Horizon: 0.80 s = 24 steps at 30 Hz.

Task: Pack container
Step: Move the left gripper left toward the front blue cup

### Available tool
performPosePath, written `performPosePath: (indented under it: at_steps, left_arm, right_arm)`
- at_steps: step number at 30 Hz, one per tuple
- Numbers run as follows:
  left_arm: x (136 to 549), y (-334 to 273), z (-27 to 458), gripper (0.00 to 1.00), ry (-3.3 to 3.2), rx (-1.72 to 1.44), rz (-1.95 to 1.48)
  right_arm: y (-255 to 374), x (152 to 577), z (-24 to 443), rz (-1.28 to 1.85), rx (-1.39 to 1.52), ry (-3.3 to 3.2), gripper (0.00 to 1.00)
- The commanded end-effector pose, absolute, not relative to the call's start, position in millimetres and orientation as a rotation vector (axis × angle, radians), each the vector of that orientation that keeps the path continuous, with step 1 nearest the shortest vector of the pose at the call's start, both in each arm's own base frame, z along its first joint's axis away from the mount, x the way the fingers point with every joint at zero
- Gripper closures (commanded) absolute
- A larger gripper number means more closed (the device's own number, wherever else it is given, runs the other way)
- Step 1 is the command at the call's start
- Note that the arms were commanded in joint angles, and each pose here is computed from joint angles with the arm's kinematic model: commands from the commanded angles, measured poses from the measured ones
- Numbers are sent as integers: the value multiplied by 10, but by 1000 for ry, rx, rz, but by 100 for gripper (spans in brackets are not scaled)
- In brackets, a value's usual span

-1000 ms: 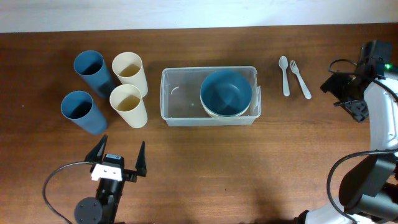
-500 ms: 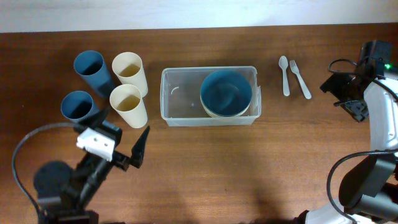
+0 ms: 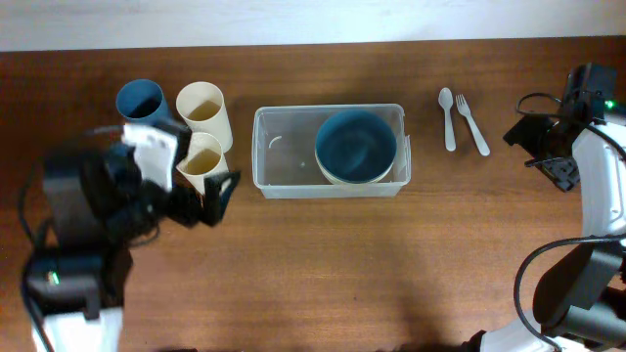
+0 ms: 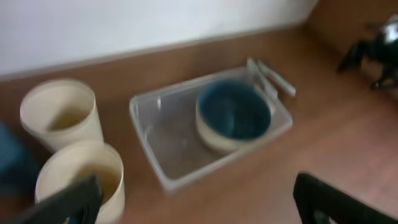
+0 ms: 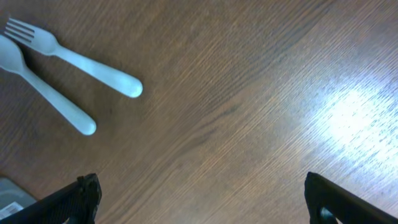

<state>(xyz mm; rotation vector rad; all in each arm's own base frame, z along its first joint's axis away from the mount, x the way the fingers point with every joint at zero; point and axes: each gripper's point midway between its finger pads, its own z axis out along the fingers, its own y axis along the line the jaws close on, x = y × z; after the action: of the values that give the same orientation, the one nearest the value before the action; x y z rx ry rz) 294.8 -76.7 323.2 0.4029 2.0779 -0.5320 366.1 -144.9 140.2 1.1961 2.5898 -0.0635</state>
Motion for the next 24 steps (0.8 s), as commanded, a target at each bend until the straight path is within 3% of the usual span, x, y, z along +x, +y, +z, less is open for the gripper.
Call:
performPosePath:
  at_steps: [1,9,17,21,24]
  left_arm:
    - [3113,-737,3280,0,2185,363,-544]
    - [3411,-637,2838,0,2514,324,-346]
    - [3534,-785,2729,0,2531,343,-421]
    - [3675,-315,2733,0,2555,-127,-217]
    - [3698,-150,2792,0,2535,-185,-165]
  right_arm:
    - [-1480,3638,1379,-92,1203,2590,1]
    - [-1480,3638,1379,-92,1203,2590,1]
    - [-1480,3638,1379,-92,1203,2590,1]
    - [-1480,3638,1379,-92,1203,2590,1]
    - [-1480,3638,1379,-92,1203,2590,1]
